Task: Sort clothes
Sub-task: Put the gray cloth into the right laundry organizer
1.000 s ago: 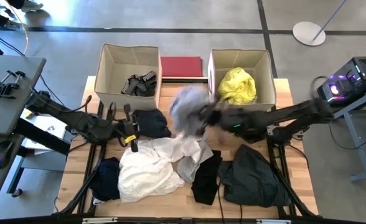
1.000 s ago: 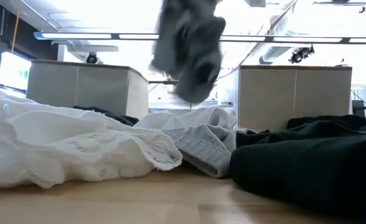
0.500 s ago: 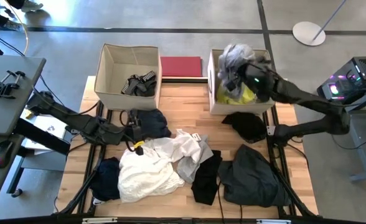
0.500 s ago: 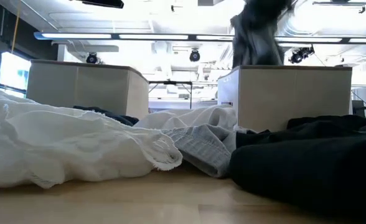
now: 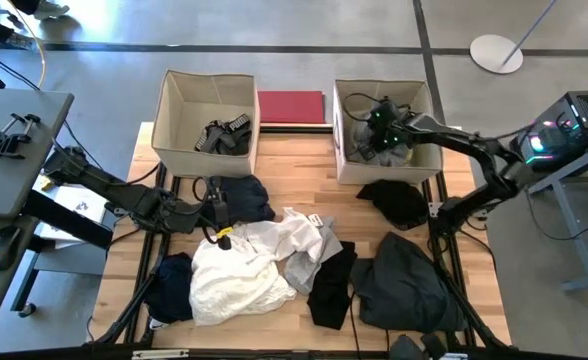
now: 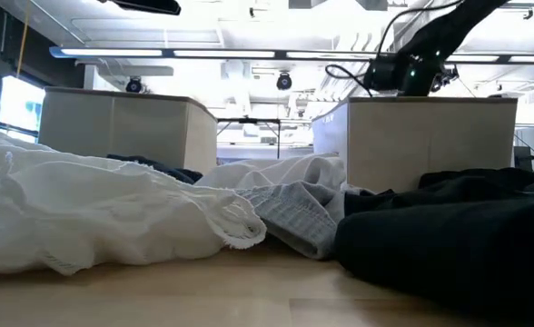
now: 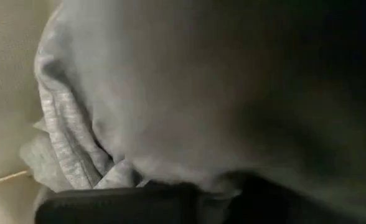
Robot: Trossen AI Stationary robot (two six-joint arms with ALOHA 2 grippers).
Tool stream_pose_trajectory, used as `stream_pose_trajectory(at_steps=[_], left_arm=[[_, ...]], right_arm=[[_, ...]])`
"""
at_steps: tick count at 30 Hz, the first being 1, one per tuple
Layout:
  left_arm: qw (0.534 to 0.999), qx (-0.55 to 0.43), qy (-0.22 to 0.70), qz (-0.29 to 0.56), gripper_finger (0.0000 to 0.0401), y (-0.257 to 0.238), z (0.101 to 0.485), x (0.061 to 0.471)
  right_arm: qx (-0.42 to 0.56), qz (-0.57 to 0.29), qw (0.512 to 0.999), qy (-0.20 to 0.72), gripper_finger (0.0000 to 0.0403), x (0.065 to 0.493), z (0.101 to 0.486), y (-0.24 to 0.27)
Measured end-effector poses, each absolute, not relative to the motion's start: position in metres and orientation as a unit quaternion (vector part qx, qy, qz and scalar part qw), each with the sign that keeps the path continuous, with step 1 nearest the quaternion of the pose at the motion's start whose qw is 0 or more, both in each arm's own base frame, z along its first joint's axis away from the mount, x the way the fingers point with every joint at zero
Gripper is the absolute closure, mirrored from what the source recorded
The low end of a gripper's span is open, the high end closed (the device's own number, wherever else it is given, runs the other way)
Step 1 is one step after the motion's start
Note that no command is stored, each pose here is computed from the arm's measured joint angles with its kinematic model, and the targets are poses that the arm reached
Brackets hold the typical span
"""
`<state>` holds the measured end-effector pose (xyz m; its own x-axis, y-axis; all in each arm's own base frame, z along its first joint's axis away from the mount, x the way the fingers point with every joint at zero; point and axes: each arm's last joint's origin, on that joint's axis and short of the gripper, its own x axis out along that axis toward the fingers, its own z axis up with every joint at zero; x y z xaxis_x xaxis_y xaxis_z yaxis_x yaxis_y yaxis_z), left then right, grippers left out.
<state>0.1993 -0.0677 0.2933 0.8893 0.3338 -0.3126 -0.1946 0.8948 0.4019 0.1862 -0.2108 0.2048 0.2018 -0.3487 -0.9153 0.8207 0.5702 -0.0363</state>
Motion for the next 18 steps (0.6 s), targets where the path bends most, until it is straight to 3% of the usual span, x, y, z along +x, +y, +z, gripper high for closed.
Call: stream_pose_trajectory(at_steps=[5,8,14,18], left_arm=[[0.958,0.163,0.190,0.142,0.0295,-0.068,0.293,0.199],[0.959,0.145,0.193,0.146,0.0295,-0.067,0.291,0.199],[0.954,0.086,0.235,0.165,0.0295,-0.065,0.280,0.193],[0.943,0.053,0.270,0.186,0.0295,-0.064,0.270,0.191]], right_arm=[[0.251,-0.389,0.729,0.504,0.0384,0.188,0.193,-0.217],[0.250,-0.379,0.732,0.508,0.0351,0.186,0.199,-0.215],[0.222,-0.377,0.766,0.472,0.0250,0.180,0.247,-0.206],[0.196,-0.378,0.812,0.399,0.0211,0.174,0.293,-0.189]])
